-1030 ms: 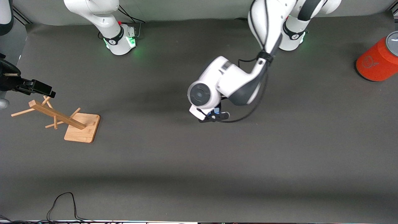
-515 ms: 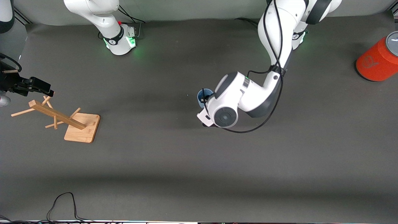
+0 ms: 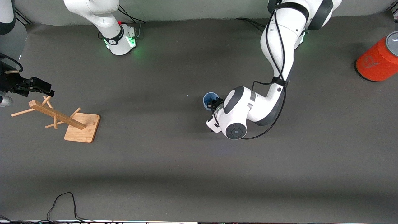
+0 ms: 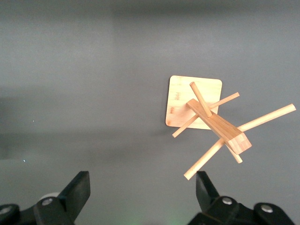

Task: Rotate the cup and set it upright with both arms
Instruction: 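Rotate the cup upright with the left gripper and set it down, then open the left gripper and draw it back from the upright cup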

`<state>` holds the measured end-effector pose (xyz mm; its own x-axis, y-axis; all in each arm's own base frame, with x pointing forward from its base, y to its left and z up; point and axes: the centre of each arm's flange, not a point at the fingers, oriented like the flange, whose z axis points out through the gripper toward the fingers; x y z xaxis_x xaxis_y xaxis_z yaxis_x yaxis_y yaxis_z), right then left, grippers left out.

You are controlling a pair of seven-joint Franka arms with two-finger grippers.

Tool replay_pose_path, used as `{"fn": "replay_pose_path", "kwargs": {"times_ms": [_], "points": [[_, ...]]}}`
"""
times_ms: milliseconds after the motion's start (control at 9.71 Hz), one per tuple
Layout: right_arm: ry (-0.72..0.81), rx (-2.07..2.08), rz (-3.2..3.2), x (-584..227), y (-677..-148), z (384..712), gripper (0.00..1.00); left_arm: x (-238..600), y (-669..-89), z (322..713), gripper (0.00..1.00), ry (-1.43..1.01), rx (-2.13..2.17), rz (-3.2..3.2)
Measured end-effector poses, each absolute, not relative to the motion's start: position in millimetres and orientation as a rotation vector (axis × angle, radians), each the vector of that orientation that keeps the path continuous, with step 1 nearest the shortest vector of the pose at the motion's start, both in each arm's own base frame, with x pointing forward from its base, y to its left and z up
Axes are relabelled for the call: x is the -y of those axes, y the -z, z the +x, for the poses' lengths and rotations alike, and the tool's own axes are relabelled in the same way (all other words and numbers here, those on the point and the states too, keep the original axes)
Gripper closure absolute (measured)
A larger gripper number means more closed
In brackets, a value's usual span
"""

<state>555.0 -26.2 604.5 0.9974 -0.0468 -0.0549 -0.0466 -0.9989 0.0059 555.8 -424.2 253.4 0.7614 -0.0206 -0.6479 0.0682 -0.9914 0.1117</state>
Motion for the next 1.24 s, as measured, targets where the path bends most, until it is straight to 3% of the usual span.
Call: {"fn": "replay_pose_path", "kwargs": {"times_ms": [412,721,824,927,1133,1236], "points": [[0.083,0.022,3.137,27.4,-604.7,555.2,0.0,423.5,-233.8,553.0,0.83,1.067,-0.036,2.839],[0.074,0.023,3.137,27.8,-604.5,556.0,0.0,424.9,-240.9,553.8,0.38,1.05,-0.021,2.854],[0.07,0.023,3.137,27.8,-604.5,556.3,0.0,423.1,-253.0,556.1,0.28,1.026,-0.004,2.878],[0.069,0.023,3.137,27.8,-604.4,556.3,0.0,419.0,-276.6,559.3,0.24,0.985,0.029,2.925],[0.067,0.023,3.137,27.8,-604.5,556.5,0.0,382.6,-362.0,582.0,0.01,0.768,0.031,3.055],[0.067,0.02,3.137,27.0,-604.4,556.5,0.0,343.0,-413.3,597.2,0.0,0.654,-0.008,3.096]]}}
